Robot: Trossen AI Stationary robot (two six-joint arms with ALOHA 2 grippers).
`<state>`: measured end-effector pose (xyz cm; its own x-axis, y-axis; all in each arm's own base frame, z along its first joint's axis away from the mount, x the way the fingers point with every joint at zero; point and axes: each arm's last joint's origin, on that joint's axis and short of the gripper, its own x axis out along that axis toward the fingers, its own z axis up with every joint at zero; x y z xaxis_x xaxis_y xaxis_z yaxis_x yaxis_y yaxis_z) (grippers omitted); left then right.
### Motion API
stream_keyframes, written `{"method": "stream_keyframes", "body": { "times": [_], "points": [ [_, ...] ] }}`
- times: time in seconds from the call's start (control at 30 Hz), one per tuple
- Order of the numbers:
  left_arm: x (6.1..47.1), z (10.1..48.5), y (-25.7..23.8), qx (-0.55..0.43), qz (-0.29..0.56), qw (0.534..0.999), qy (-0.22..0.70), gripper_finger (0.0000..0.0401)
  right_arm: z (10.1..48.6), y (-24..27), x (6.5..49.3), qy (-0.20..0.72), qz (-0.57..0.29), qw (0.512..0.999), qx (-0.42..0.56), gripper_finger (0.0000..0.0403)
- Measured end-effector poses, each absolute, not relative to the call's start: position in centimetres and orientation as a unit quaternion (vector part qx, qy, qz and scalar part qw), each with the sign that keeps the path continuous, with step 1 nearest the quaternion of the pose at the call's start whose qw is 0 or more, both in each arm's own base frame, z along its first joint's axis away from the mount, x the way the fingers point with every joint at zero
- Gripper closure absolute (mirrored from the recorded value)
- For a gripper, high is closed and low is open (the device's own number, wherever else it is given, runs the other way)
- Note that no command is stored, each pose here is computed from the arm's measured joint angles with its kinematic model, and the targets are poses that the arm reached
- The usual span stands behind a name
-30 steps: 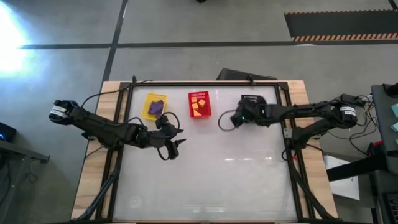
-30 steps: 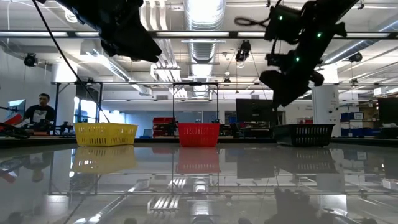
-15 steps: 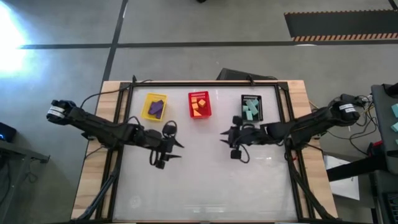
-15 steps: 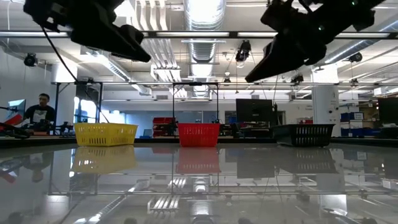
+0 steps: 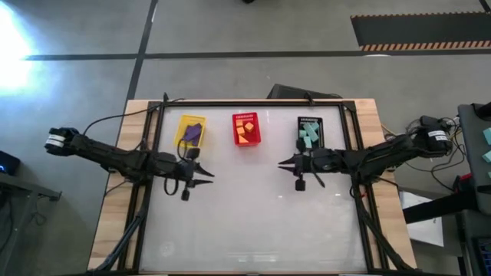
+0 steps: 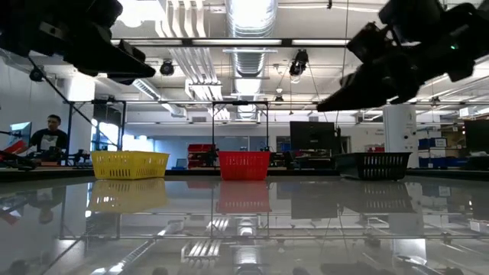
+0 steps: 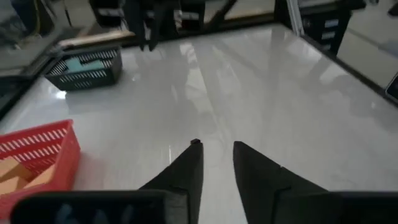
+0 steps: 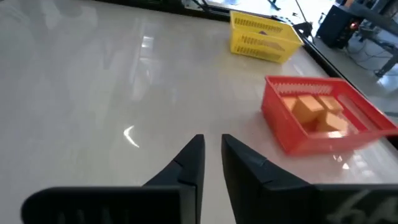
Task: Sort & place blocks by color
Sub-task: Return to Home Position
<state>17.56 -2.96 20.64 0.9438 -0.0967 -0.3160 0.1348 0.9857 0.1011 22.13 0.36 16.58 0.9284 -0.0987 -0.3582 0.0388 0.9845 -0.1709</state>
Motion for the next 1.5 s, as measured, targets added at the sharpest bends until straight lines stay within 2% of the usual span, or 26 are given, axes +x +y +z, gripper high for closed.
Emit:
{"method": "stream_keyframes", "body": {
  "times": [0.2,0.47,0.7,1.5],
  "points": [
    [15.5,19.4,-2.4,0.055,-0.053,0.99,0.115,0.0364,15.9,0.2,19.8,0.161,-0.039,0.983,-0.074,0.0369],
    [13.3,17.2,-1.8,0.016,-0.036,0.996,0.077,0.0387,15.6,0.1,16.5,0.116,-0.043,0.99,-0.065,0.0369],
    [12.3,16.2,-1.6,-0.003,-0.036,0.997,0.061,0.0389,15.1,0.0,14.1,0.071,-0.046,0.995,-0.058,0.0369],
    [9.7,16.9,-1.3,-0.021,-0.039,0.999,0.022,0.0389,16.8,0.1,12.1,0.009,-0.033,0.998,-0.059,0.037]
  ]
}}
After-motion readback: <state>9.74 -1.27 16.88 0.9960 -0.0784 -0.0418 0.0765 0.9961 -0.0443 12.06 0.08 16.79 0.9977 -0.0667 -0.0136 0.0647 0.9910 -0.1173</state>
